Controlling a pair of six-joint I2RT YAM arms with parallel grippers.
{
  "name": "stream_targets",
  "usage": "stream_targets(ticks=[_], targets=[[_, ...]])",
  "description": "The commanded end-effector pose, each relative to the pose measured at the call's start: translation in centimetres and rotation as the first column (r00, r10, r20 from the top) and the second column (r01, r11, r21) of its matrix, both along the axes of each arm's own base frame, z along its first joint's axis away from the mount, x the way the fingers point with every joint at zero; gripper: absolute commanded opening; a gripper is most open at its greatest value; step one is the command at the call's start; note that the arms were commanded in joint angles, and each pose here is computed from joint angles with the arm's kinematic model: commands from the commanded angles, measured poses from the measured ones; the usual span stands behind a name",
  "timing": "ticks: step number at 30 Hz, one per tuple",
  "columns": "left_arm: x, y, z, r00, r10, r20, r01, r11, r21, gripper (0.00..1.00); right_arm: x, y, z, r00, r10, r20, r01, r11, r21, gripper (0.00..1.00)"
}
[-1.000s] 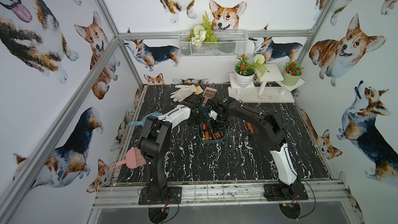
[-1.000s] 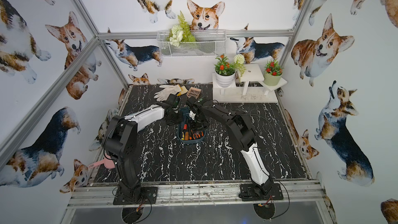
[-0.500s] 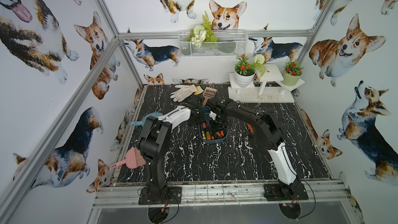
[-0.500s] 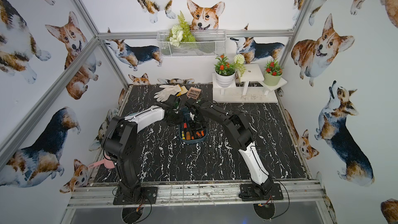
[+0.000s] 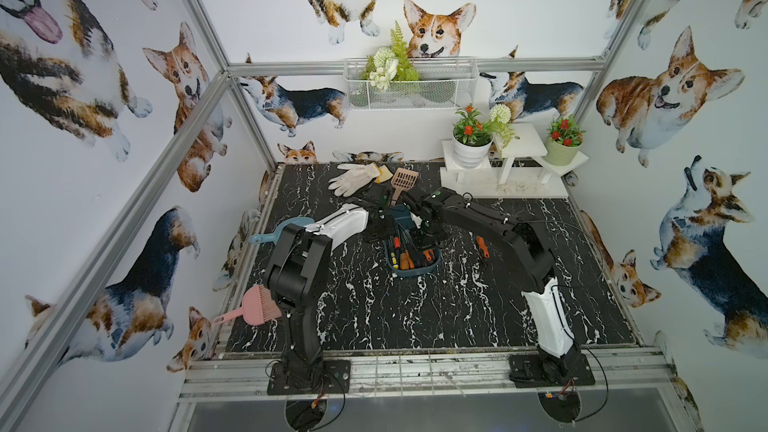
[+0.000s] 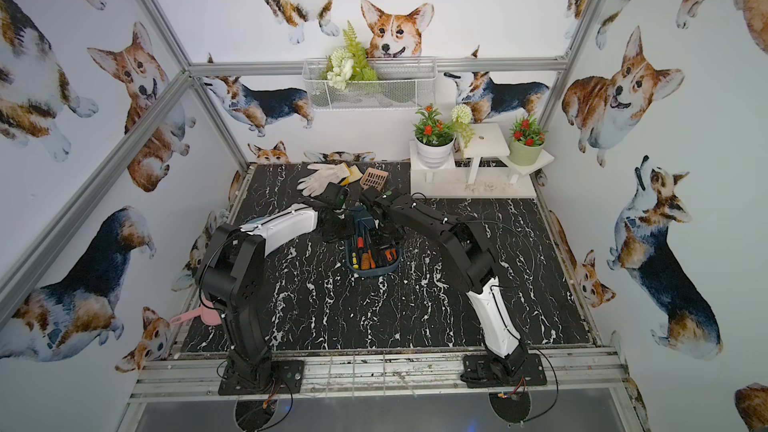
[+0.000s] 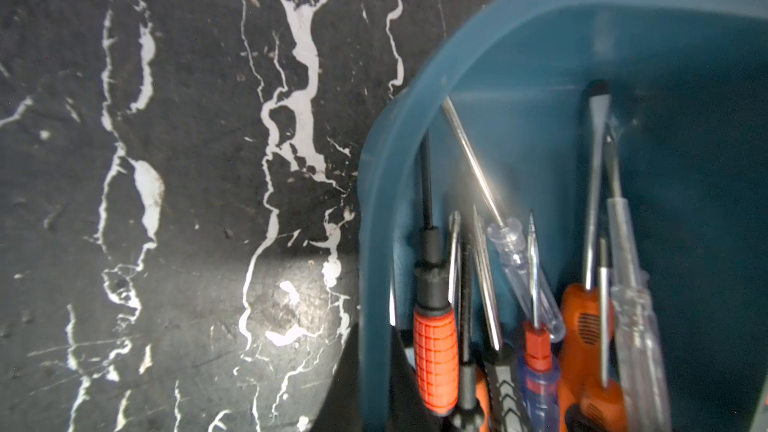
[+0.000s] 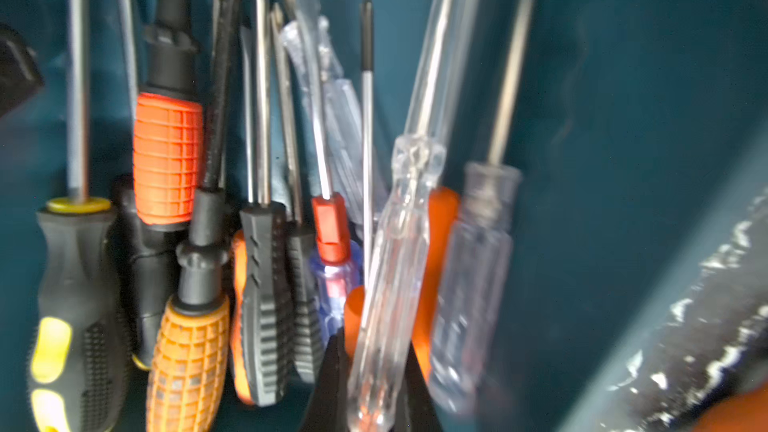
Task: Take out the screwdriver from the storage box
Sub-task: Pick up the screwdriver from the storage box, then place the screwdriver at the center of the board.
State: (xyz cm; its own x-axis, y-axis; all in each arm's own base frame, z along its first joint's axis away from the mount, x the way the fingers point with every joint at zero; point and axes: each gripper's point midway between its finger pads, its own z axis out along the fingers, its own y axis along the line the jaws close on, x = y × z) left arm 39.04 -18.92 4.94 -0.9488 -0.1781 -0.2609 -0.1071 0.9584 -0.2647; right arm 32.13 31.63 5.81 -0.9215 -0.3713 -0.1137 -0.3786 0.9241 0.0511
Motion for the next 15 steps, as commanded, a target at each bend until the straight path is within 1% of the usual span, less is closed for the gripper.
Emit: stream_targets(ticks=[1, 5, 9, 15], targets=[[0.1, 0.0, 0.1, 1.0, -0.005, 0.003, 0.005, 1.0, -0.001, 0.0, 0.1, -0.8, 0.7, 1.0, -0.01, 0.019, 0.01, 1.0, -0.021, 0.0], [0.1, 0.0, 0.1, 1.0, -0.006, 0.004, 0.006, 1.0, 0.001, 0.0, 0.2, -0.5, 1.7, 0.999, -0.017, 0.041, 0.016, 1.0, 0.018, 0.0], [0.2, 0.1, -0.1, 1.0, -0.006, -0.001, 0.006, 1.0, 0.005, 0.0, 0.7, -0.2, 3.8, 0.996, -0.033, 0.082, 0.027, 0.997, 0.074, 0.0], [0.2, 0.1, -0.3, 1.0, -0.007, -0.004, 0.007, 1.0, 0.008, 0.0, 1.9, -1.8, 7.4, 0.984, -0.121, 0.131, 0.097, 0.98, 0.173, 0.0]])
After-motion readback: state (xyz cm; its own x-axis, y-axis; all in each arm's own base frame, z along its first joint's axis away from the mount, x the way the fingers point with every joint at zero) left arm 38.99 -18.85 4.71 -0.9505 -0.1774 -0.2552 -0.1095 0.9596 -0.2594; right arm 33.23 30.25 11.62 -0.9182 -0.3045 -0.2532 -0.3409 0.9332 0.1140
